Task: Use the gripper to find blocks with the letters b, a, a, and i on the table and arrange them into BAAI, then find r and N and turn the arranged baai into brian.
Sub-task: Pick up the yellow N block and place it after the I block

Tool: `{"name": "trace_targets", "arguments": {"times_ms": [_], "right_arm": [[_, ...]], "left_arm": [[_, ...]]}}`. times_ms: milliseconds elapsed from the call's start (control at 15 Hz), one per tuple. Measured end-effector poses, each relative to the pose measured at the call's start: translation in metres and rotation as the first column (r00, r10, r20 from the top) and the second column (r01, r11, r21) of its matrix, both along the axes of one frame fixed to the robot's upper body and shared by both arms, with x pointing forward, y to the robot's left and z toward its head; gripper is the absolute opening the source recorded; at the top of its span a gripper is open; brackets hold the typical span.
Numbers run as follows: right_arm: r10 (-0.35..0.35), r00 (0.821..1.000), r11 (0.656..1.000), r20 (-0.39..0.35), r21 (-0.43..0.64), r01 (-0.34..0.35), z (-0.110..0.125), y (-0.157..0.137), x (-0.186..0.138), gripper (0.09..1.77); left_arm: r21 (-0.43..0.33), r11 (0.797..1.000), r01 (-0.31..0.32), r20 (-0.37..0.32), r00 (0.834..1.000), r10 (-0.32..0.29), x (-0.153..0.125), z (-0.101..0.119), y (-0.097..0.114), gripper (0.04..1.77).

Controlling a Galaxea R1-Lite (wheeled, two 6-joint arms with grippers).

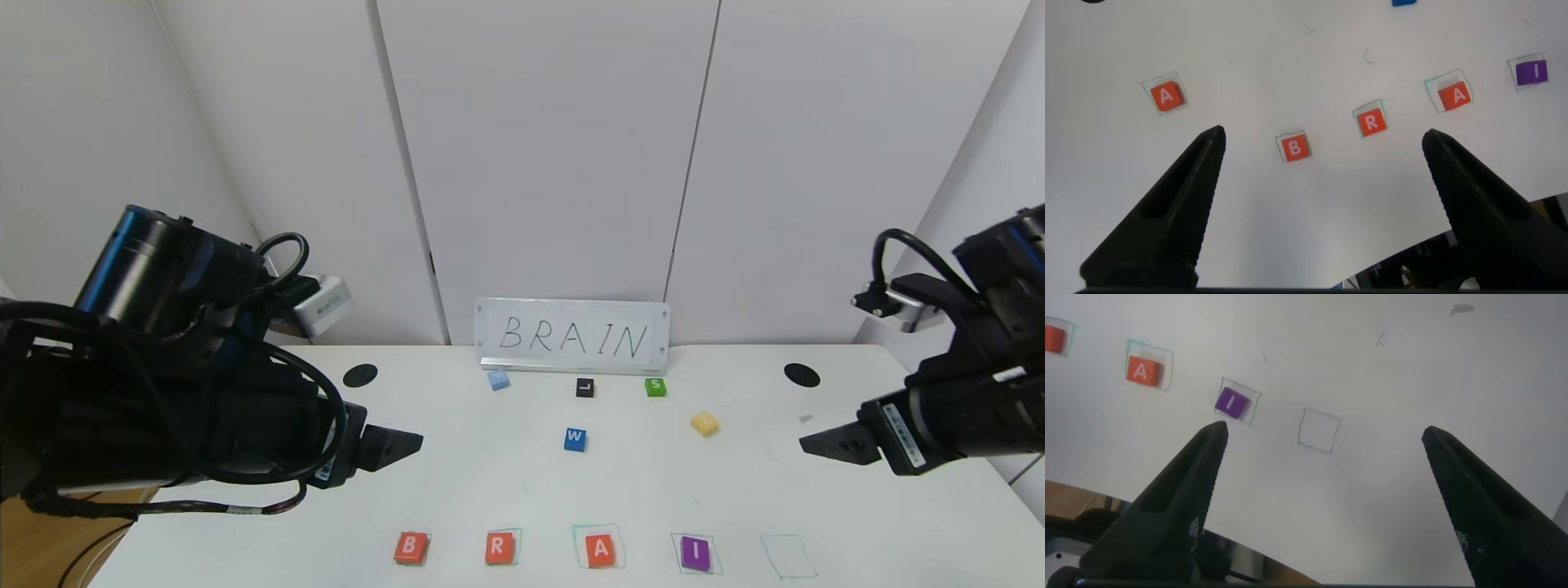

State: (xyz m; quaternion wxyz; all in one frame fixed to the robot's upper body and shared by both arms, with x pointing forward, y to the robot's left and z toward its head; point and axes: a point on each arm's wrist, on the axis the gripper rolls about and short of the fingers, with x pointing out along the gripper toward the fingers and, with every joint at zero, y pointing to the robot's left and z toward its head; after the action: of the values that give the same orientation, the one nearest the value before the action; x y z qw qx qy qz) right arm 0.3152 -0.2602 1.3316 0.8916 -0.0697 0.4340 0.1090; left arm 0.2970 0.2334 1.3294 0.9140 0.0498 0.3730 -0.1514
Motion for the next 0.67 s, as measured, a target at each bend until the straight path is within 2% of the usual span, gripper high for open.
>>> {"name": "trace_targets", "arguments": {"times_ms": [267,467,667], "right_arm": [[-0.002,0.998,0.999,-0.067,-0.032,-0.001,-0.016,0.011,0.039,1.71],[-0.005,0.995,0.999,-0.097,-0.042,0.0,-0.025,0.014,0.048,1.71],[0.047,0.996,0.996,-0.072,-0.072,-0.052,-0.032,0.013,0.064,1.71]], "left_arm": [[-0.021,1.0,0.007,0.035,0.999,-0.006,-0.007,0.01,0.011,1.71],[-0.027,1.0,0.006,0.048,0.999,-0.004,-0.01,0.013,0.013,1.71],[-0.018,1.0,0.016,0.047,0.999,-0.015,-0.012,0.012,0.014,1.71]]}}
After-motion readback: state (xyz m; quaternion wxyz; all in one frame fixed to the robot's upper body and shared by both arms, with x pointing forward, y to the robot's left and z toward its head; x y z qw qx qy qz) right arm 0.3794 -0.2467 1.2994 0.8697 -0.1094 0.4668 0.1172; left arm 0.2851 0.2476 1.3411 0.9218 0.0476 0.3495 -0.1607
